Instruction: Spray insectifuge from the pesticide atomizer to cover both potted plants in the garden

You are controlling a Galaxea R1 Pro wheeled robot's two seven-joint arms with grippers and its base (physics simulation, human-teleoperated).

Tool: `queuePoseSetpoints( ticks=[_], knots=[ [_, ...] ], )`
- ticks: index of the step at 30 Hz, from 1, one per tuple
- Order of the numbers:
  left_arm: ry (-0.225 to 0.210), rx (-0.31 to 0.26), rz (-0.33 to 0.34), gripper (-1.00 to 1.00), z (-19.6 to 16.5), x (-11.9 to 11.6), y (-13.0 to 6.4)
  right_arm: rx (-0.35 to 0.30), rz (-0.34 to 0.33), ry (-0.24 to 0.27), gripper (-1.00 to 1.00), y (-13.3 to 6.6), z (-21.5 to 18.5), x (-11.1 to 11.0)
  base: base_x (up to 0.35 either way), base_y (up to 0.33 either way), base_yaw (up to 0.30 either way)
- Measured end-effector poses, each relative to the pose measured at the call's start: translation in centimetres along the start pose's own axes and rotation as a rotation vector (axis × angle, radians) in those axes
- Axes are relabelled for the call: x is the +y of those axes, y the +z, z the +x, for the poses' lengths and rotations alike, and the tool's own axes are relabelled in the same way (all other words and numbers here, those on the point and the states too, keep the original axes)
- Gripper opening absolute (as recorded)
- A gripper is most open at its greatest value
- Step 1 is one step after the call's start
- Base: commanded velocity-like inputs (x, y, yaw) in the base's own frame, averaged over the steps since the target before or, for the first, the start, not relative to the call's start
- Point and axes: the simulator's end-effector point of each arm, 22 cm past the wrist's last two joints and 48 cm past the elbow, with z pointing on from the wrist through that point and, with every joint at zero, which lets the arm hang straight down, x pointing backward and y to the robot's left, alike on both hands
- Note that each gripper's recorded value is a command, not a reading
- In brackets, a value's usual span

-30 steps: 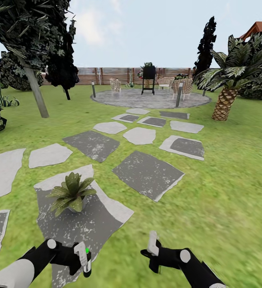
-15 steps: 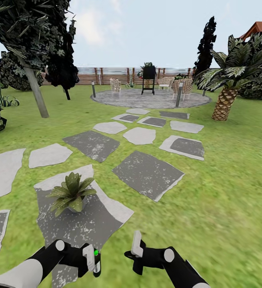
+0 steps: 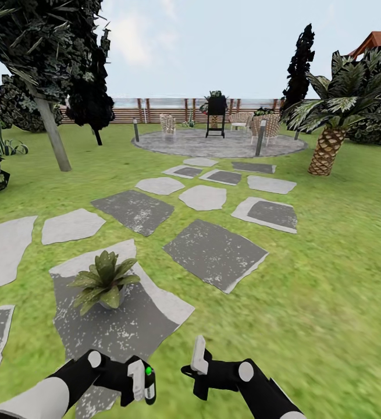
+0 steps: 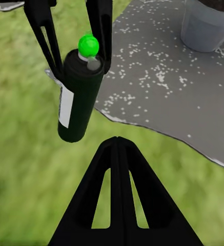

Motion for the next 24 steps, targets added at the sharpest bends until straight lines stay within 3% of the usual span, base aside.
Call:
queuePoseSetpoints(
  ticks=[24],
  knots=[
    [0.046,-0.083,0.045,-1.00,-5.1,-2.1,3.2,0.000,0.000,0.000,-1.00,0.0,0.0,0.0,0.000,0.000,0.000]
  ],
)
